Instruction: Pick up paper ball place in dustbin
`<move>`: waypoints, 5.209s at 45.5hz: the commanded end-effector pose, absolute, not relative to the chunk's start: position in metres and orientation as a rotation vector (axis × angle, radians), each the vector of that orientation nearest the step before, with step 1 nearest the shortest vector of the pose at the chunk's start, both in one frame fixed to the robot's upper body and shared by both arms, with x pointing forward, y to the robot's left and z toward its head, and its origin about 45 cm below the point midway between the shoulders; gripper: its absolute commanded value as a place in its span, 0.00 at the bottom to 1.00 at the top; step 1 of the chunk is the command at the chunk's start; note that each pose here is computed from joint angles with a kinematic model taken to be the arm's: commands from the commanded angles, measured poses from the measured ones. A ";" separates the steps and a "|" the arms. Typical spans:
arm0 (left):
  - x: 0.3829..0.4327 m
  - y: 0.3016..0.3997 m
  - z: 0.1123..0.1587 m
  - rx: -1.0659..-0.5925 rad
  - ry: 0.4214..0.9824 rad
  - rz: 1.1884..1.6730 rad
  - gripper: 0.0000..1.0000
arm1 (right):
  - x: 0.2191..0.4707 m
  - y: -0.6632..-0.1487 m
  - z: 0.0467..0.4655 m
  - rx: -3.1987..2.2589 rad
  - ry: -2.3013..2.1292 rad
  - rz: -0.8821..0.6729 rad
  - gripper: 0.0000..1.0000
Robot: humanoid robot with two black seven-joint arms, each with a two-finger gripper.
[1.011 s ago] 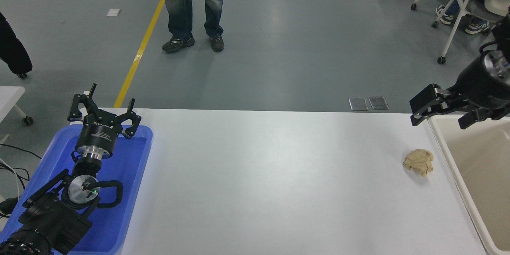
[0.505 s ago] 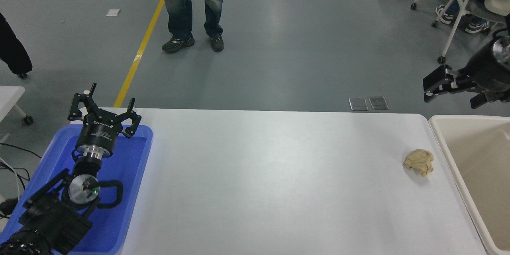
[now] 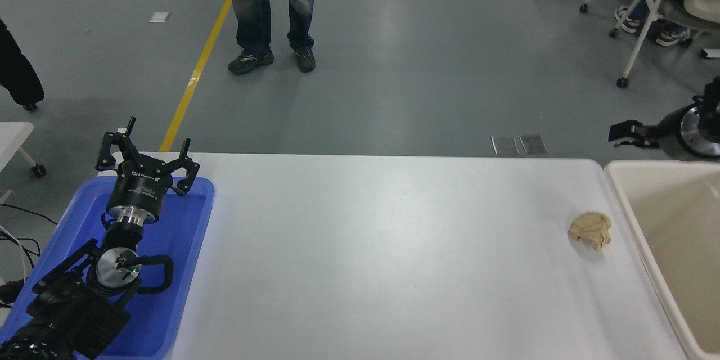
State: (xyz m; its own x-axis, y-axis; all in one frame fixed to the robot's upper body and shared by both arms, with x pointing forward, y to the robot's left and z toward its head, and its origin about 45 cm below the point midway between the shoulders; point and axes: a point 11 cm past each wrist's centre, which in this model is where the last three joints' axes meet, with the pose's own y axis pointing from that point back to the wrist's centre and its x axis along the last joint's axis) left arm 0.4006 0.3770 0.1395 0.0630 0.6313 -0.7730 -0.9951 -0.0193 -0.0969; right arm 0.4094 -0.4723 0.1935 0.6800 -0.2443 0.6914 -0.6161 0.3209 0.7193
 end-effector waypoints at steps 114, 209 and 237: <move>0.4007 0.3767 0.1395 -0.765 0.614 1.430 1.00 | 0.353 -0.451 0.073 1.240 -0.942 0.308 0.00; 0.4006 0.3766 0.1393 -0.765 0.615 1.430 1.00 | 0.388 -0.596 0.322 0.933 -0.970 0.314 0.00; 0.4007 0.3767 0.1395 -0.765 0.614 1.430 1.00 | 0.309 -0.616 0.135 0.854 -0.988 0.214 0.00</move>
State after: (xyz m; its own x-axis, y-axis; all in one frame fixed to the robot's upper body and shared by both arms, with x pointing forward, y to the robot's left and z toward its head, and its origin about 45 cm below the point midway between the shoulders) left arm 0.4006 0.3768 0.1395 0.0633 0.6317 -0.7726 -0.9952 -0.0182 -0.0964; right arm 0.3471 -0.6191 0.1986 0.5603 -0.1863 0.8070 -0.5515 0.6430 0.5314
